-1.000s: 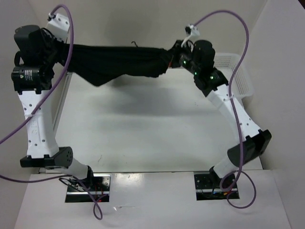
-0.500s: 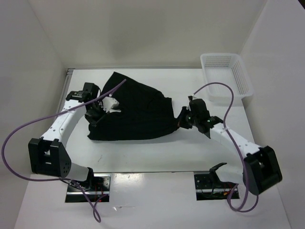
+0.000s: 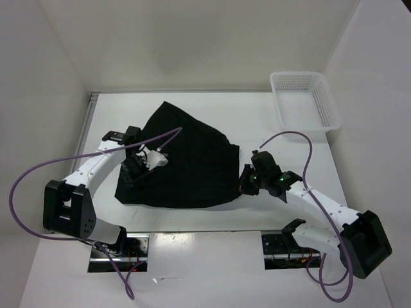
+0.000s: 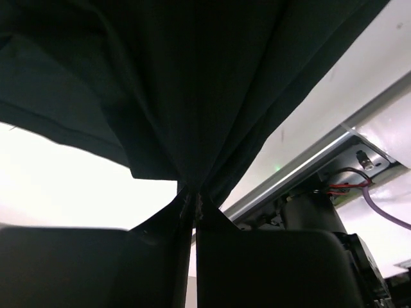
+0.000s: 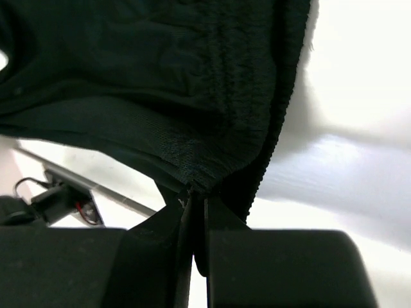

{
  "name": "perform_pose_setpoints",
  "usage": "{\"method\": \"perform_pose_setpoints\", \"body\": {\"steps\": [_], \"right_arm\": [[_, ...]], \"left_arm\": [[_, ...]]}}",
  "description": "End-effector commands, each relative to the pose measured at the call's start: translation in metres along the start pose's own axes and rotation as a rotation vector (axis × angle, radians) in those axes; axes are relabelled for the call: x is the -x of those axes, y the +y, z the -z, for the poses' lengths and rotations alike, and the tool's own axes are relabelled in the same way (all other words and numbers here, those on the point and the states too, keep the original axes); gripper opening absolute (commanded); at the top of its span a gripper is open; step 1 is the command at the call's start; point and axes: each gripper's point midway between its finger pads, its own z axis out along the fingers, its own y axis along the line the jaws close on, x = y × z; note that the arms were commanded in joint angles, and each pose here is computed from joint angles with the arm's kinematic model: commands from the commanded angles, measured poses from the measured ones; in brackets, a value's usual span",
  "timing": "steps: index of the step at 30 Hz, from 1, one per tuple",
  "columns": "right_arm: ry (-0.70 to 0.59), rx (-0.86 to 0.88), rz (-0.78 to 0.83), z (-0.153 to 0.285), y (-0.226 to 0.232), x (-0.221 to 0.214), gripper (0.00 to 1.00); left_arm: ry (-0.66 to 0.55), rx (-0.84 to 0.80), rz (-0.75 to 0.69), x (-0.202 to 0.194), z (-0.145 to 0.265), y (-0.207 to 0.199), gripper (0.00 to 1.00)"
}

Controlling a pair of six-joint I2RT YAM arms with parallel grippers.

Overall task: Fold and stack the shorts
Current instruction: Flatten the shorts out

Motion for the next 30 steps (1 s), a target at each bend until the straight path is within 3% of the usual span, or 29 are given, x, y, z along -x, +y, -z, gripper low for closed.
{"method": "perform_pose_setpoints", "body": {"steps": [1,12,21,24,25,27,28,30], "right_arm": [[0.034,-0.102,-0.069,0.0,-0.013,-0.017,0.1],[-0.009,-0.07,-0.111,0.018,-0.006,-0.028,0.02],[0.05,-0.116,-0.11,0.01,-0.017,-0.039,0.03],[0.076,-0.15,-0.131,0.011,-0.025,-0.048,0.24],[0.076,-0.151,-0.131,0.012,-0.025,-0.048,0.27],[0.076,-0.152,-0.142,0.015,-0.025,-0.049,0.47],[0.057,-0.155,-0.153,0.019,-0.024,-0.046,0.57],[0.031,-0.16,-0.173,0.023,-0.023,-0.041,0.63]], "left_arm": [[0.026,-0.051,0.009,-0.005,-0.002,-0.014,0.06],[0.06,-0.063,0.022,-0.01,0.006,-0.019,0.04],[0.085,-0.082,0.025,-0.017,0.002,-0.024,0.04],[0.091,-0.075,0.025,-0.02,0.004,-0.025,0.07],[0.089,-0.074,0.025,-0.019,0.007,-0.024,0.11],[0.072,-0.091,0.009,-0.017,0.014,-0.028,0.27],[0.062,-0.084,0.007,-0.016,0.018,-0.028,0.44],[0.014,-0.028,-0.016,-0.013,0.031,-0.024,0.51]]}}
